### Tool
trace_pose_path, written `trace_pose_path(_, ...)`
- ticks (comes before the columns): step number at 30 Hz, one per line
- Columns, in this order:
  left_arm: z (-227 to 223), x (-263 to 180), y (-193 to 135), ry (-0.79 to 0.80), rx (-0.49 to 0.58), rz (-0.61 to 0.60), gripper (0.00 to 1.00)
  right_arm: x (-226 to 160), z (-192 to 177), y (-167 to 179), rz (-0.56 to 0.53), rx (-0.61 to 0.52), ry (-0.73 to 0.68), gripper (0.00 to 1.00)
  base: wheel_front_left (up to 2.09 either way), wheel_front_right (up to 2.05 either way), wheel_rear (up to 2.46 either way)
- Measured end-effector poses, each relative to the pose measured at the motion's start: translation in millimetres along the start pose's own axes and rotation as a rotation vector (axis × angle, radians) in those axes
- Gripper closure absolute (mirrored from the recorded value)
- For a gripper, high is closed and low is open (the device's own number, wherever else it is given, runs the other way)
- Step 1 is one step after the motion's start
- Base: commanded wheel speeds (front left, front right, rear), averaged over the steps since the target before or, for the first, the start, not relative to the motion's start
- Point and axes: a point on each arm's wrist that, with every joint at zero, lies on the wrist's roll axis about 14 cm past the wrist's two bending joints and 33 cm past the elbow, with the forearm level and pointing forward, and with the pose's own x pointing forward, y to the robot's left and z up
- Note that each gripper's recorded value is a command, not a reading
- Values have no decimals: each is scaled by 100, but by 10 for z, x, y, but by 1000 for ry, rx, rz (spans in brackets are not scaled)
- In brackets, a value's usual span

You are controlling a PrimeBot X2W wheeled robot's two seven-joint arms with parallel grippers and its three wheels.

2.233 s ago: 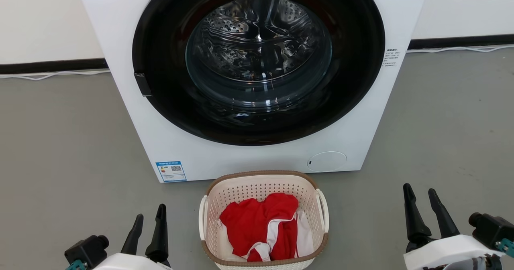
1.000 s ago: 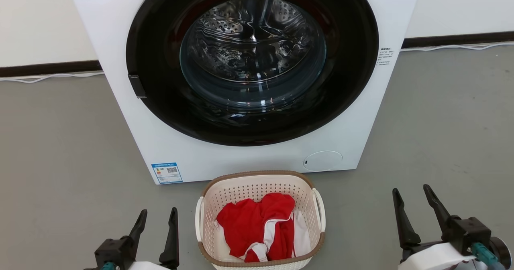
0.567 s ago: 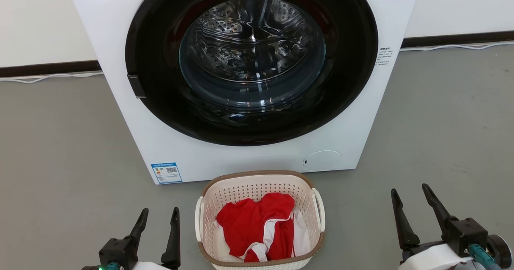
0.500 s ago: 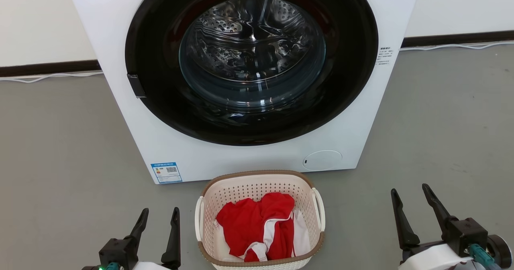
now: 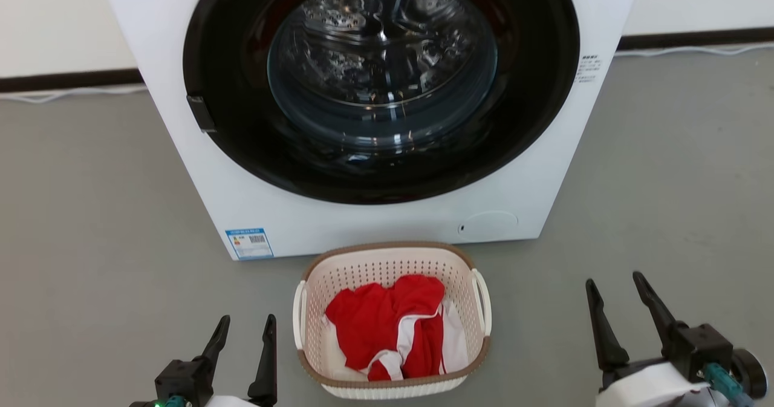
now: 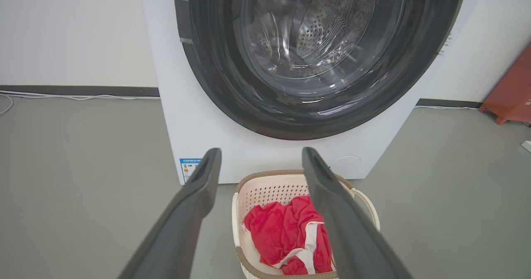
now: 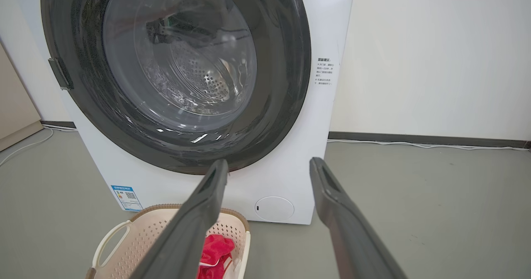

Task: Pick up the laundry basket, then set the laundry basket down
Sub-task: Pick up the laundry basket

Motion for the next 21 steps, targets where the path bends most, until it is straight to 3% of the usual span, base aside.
trace_pose_path(12,-192,400,-53,59,-15,-24,0,484,4,77,24,-1,-3,0,0,0,0)
trace_pose_path(21,-706,878,-111,208,-32,-54,0,908,-736,150,26,38,204,0,0,0,0)
